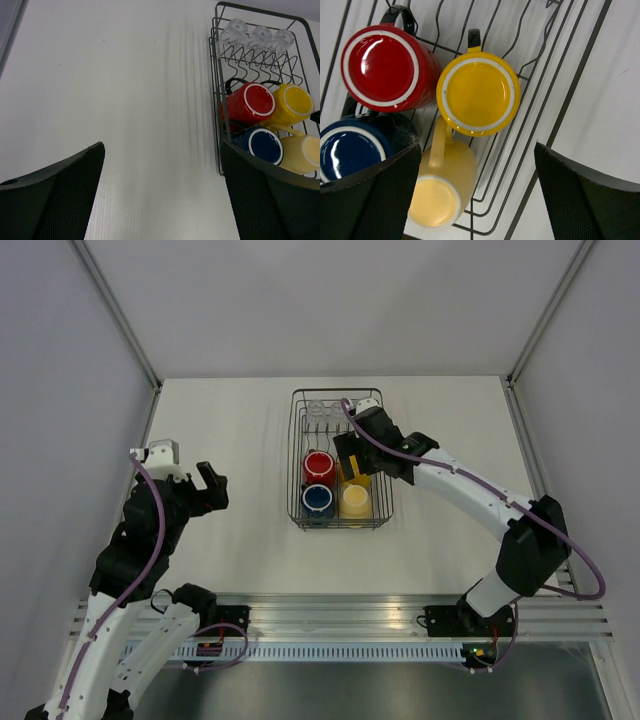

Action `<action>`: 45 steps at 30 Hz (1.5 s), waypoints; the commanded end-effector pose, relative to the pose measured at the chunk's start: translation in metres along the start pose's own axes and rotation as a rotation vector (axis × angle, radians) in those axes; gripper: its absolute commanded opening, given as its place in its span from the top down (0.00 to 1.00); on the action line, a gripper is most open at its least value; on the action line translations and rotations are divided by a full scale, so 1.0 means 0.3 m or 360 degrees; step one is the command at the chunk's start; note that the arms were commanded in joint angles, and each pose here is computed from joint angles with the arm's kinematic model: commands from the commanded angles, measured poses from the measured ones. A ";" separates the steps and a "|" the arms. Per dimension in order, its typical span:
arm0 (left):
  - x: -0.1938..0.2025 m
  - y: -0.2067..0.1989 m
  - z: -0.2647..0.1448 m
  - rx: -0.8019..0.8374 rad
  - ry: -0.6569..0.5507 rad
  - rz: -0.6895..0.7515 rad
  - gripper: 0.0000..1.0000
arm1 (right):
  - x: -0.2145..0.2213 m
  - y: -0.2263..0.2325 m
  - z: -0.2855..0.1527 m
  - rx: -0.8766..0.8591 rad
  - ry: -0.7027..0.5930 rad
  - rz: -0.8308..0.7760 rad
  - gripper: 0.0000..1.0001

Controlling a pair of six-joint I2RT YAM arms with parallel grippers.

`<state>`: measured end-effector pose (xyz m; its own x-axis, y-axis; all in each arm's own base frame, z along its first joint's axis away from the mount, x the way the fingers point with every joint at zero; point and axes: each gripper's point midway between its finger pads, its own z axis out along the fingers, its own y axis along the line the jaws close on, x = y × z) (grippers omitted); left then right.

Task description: Unload the cups from the dish rack

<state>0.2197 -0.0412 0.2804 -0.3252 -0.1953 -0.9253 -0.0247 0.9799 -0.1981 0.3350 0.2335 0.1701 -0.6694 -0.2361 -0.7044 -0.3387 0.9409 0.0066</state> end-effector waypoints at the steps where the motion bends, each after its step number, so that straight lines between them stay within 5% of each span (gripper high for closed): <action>1: -0.019 -0.022 0.014 0.0047 -0.0034 -0.0001 0.00 | -0.096 -0.011 0.028 0.0077 -0.0067 -0.0079 0.02; 11: -0.012 -0.031 0.021 0.0066 -0.0016 0.0003 0.00 | -0.083 -0.008 0.198 0.0150 0.0074 -0.0144 0.02; 45: -0.013 -0.036 0.018 0.0083 -0.0020 0.0004 0.00 | 0.147 -0.053 0.395 0.0159 0.0306 -0.0097 0.02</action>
<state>0.2202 -0.0494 0.2778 -0.3462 -0.1913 -0.9185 0.0124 0.9780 -0.2084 0.3969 0.2436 0.0804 -0.7305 -0.3267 -0.5996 -0.3288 0.9379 -0.1104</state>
